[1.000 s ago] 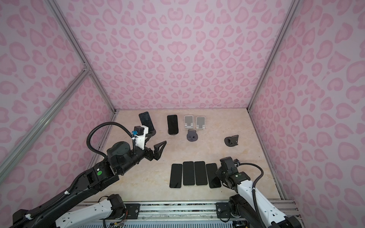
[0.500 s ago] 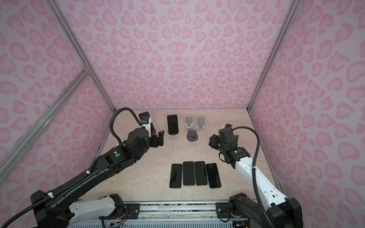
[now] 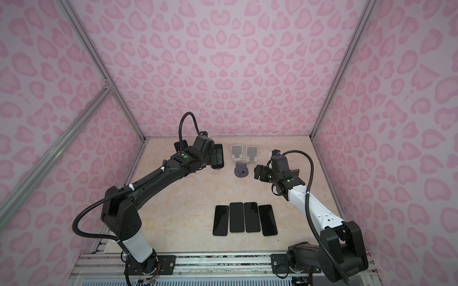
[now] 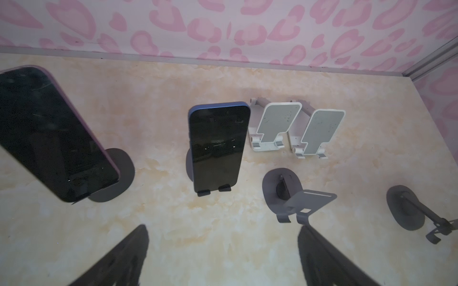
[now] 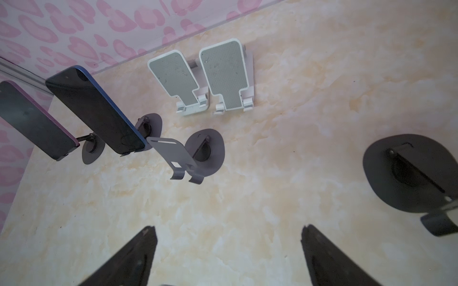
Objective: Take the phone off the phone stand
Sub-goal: 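Reach left gripper to the blue-edged phone on its stand while right gripper rises, then close left gripper on the blue-edged phone and lift it off the stand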
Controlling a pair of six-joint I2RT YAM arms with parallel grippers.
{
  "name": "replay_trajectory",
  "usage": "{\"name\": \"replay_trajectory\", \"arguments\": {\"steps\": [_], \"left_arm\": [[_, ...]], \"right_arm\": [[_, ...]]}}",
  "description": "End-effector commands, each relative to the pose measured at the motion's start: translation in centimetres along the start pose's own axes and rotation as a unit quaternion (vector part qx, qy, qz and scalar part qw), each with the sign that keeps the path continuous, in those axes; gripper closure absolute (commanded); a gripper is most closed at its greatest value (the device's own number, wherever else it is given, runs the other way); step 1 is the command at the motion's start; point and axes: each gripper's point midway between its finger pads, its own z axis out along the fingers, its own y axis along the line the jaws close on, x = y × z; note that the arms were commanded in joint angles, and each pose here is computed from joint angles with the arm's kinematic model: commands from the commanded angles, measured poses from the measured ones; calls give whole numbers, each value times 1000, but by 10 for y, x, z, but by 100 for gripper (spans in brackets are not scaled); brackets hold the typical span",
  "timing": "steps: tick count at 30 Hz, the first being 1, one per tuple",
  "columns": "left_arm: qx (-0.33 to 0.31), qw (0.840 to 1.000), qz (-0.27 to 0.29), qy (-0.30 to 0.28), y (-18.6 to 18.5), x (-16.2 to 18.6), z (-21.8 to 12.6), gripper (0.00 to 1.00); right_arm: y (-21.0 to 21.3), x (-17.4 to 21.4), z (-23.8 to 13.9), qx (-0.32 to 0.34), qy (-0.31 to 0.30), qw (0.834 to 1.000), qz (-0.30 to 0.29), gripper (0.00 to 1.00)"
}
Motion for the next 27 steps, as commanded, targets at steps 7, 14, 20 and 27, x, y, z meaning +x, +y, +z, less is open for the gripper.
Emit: {"name": "replay_trajectory", "arguments": {"steps": [7, 14, 20, 27], "left_arm": [[-62, 998, 14, -20, 9, -9, 37, 3], [-81, 996, 22, -4, 13, -1, 68, 3], [-74, 997, 18, 1, 15, -3, 80, 3], [-58, 998, 20, 8, 11, -5, 99, 3]], "right_arm": [[-1, -18, -15, -42, -69, 996, 29, 2], [4, -15, -11, -61, -58, 996, 31, 2], [7, -14, -8, -70, -52, 996, 31, 2], [5, -12, -7, -64, -52, 996, 30, 2]]}}
